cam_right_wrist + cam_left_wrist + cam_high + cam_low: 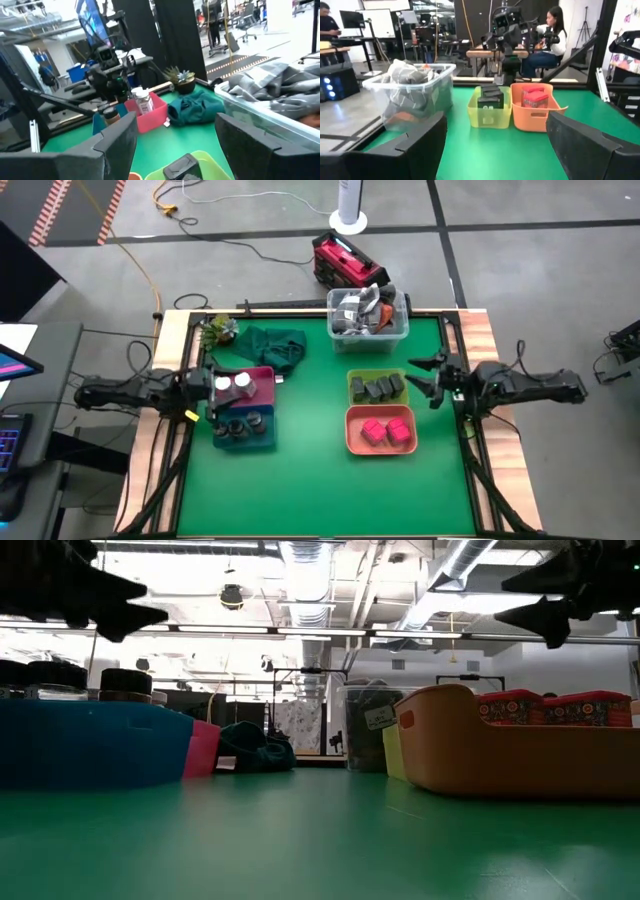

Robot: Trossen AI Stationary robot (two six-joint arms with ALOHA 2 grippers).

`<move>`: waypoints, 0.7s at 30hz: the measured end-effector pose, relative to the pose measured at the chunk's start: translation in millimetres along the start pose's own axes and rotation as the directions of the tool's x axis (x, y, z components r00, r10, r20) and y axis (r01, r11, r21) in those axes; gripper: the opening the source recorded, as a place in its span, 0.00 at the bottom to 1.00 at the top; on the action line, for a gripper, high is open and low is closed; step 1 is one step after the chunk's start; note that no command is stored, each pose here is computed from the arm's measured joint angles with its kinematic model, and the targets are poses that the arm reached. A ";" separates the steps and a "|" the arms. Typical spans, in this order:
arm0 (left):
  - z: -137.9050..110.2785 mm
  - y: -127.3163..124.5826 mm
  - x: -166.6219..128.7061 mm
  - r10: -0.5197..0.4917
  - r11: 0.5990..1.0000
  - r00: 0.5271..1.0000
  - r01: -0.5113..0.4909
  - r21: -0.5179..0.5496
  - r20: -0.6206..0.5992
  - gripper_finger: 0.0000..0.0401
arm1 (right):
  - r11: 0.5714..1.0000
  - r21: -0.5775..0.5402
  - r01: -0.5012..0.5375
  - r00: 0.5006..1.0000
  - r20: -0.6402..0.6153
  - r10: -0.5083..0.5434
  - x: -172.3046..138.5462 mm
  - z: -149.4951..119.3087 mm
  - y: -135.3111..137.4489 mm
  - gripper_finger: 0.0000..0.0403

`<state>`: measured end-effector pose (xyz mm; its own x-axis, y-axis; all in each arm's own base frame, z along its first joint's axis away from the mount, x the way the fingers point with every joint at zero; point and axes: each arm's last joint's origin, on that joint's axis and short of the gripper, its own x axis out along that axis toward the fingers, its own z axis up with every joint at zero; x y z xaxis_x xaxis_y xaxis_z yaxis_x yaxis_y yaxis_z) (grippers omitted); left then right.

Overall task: Sort spices by type
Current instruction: Return to Home Position

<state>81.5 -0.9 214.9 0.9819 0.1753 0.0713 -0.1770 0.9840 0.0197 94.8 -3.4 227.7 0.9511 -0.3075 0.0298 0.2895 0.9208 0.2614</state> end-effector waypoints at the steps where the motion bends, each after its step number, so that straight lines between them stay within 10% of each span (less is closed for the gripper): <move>1: -3.6 -0.5 1.2 0.000 1.000 1.000 0.000 0.001 -0.002 0.81 | 1.000 0.002 0.004 1.000 0.004 -0.004 -3.1 0.2 -1.4 0.72; 21: -40.5 -4.8 11.2 0.005 0.994 1.000 -0.003 -0.105 0.017 0.81 | 0.997 0.001 0.081 0.994 -0.070 -0.081 -17.9 -10.6 -11.2 0.72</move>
<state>96.0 -2.4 175.2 0.9797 0.1799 0.0885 -0.1725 0.9813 -0.0857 75.6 -5.6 214.1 0.9297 -0.3636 -0.0595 0.3659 0.8925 0.2637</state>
